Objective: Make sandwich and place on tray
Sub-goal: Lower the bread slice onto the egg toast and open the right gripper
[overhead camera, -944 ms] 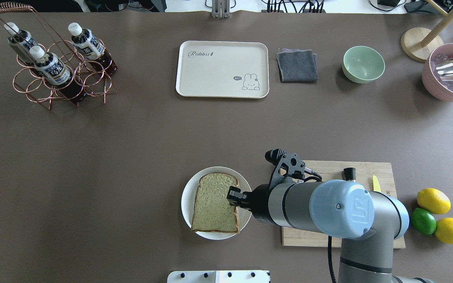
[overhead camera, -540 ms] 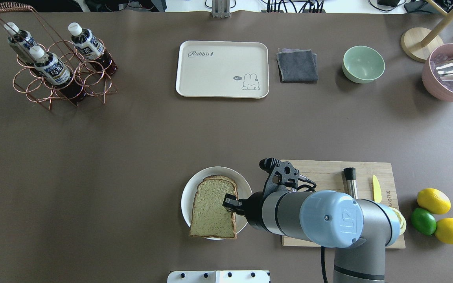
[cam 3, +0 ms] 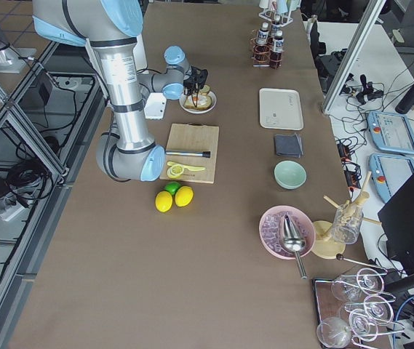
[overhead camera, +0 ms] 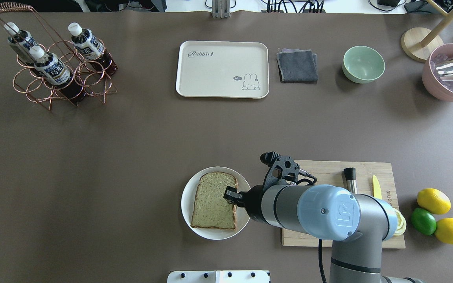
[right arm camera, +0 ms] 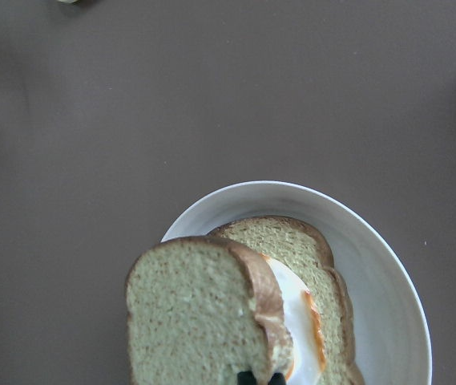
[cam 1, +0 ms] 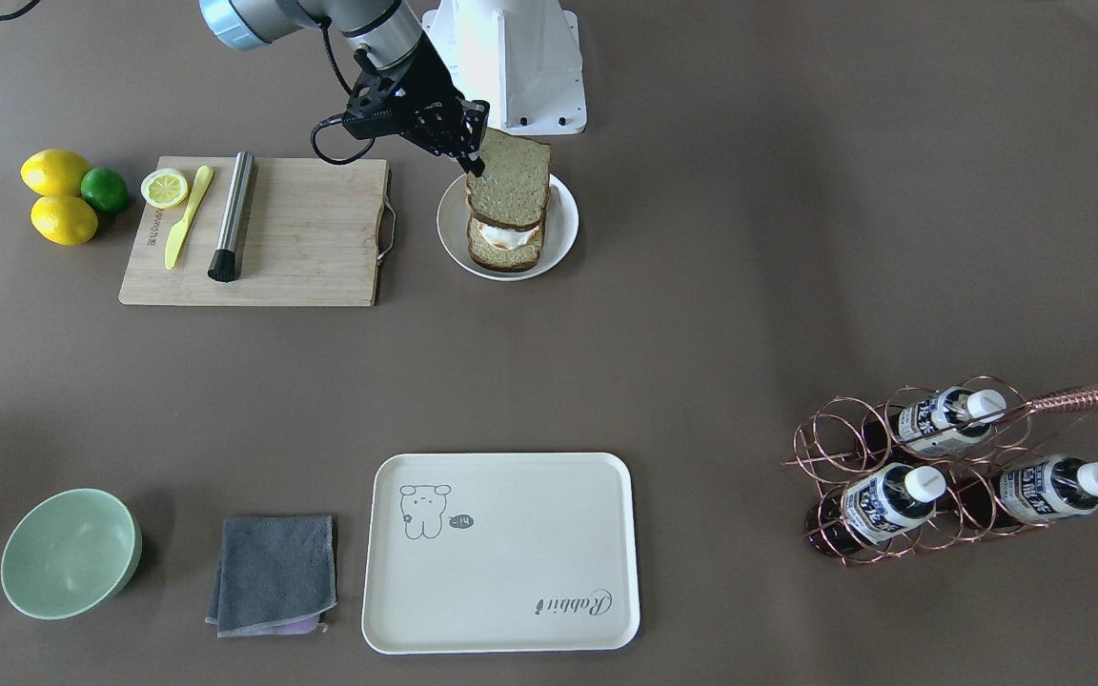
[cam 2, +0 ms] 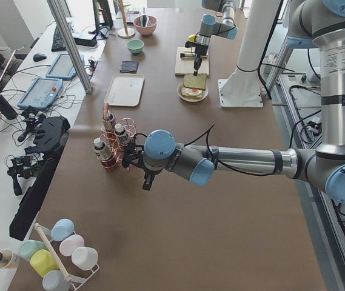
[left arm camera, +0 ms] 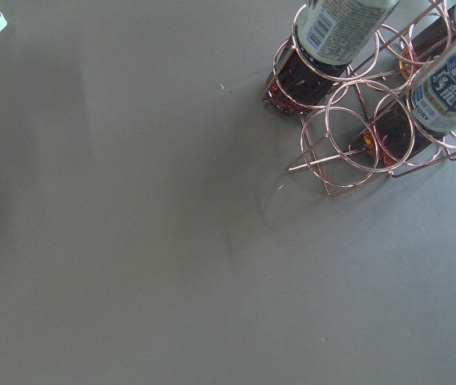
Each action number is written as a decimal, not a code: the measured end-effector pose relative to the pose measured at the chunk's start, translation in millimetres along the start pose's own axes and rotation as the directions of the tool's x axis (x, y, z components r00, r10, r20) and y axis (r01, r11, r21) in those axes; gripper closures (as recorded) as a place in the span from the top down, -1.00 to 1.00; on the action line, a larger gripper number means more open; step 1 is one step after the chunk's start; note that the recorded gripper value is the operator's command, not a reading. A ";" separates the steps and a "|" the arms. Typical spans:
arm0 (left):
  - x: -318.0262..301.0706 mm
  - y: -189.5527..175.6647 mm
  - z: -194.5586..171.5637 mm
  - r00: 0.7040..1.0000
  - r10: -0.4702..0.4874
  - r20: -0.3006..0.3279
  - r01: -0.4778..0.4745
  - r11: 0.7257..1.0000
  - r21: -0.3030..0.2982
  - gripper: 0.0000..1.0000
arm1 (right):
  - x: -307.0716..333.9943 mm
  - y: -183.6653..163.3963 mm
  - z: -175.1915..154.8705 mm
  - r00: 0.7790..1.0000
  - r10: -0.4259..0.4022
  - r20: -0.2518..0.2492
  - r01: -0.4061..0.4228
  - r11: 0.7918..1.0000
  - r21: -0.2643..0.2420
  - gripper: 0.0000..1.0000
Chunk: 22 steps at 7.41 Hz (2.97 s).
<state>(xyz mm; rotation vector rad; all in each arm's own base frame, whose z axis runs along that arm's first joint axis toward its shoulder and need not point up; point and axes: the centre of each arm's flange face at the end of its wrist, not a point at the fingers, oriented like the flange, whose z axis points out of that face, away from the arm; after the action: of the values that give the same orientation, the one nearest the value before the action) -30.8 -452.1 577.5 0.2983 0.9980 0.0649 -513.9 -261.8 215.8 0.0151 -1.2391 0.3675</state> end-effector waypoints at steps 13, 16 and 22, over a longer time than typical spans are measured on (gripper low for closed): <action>-3.4 6.4 1.4 1.000 -0.004 0.001 0.004 1.000 -0.007 0.96 | 2.1 -0.4 41.4 0.998 -0.007 -0.057 0.007 1.000 0.011 -1.00; -3.3 6.3 1.3 1.000 -0.004 0.001 0.004 1.000 -0.006 0.96 | 5.6 -0.9 43.2 0.998 -0.012 -0.064 0.012 1.000 0.011 -1.00; -2.9 6.2 1.1 1.000 -0.003 0.000 0.003 1.000 -0.006 0.96 | 5.2 0.2 43.6 0.997 -0.036 -0.063 0.037 0.999 0.017 1.00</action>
<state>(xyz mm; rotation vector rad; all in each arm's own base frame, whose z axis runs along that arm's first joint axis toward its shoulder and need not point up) -30.9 -446.9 582.1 0.2910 0.9980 0.0650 -552.7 -269.3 235.1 0.0417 -1.1724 0.3449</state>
